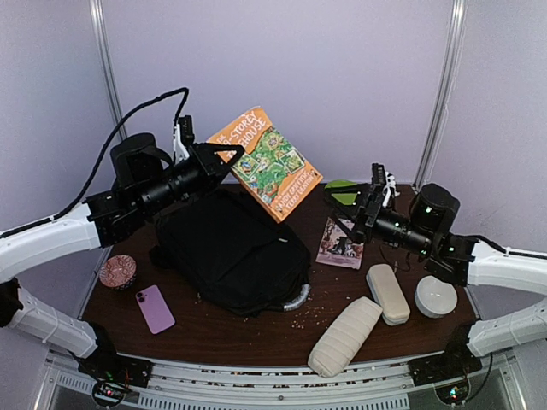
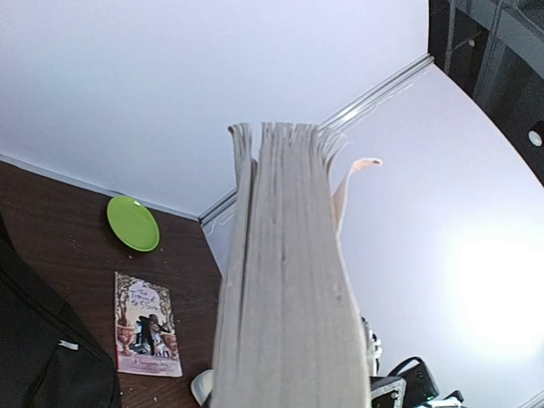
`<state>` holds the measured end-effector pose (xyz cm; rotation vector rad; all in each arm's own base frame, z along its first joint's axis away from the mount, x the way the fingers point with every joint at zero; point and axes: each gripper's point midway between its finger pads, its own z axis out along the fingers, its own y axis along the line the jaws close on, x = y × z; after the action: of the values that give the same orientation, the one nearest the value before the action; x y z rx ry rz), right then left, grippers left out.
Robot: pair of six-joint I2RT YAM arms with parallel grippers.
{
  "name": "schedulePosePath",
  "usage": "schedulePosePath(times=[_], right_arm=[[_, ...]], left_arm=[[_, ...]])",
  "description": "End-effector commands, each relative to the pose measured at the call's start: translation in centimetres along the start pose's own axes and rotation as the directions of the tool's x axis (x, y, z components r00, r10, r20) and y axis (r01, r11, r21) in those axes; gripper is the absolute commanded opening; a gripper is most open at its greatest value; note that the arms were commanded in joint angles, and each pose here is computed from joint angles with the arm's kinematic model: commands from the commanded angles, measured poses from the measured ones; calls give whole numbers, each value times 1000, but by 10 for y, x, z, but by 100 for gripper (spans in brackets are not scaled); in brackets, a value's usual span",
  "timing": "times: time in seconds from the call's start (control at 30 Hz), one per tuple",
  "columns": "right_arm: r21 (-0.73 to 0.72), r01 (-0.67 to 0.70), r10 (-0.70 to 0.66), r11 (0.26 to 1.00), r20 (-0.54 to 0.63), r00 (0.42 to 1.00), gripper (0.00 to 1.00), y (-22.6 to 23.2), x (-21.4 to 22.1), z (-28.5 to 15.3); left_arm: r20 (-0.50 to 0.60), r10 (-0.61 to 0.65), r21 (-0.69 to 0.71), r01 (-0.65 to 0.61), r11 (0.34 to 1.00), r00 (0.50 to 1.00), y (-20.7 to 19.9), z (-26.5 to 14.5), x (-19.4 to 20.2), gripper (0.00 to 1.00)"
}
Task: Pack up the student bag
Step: Pick up the book from the center of the board.
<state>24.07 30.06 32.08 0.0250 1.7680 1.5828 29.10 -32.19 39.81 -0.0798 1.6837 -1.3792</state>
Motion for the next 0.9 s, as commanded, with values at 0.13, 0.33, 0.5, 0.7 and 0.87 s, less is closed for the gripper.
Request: schedulePosePath(times=[0.13, 0.33, 0.5, 0.7, 0.87], right_arm=[[-218, -162, 151, 962, -64, 986, 99, 47, 6, 26], [-210, -181, 176, 961, -42, 983, 92, 43, -1, 43], [-246, -206, 203, 947, -35, 978, 66, 49, -8, 54], [-298, -235, 232, 925, -44, 972, 31, 57, -12, 59], [-315, -213, 214, 925, -32, 976, 0, 64, -16, 51]], left_arm=[[51, -131, 257, 113, 960, 990, -51, -2, -20, 0], [31, -142, 274, 128, 953, 989, -52, -2, -16, 0], [28, -148, 270, 135, 953, 989, -48, -4, -14, 0], [36, -146, 252, 132, 959, 989, -43, -7, -13, 0], [38, -118, 205, 107, 973, 992, -34, -7, -10, 4]])
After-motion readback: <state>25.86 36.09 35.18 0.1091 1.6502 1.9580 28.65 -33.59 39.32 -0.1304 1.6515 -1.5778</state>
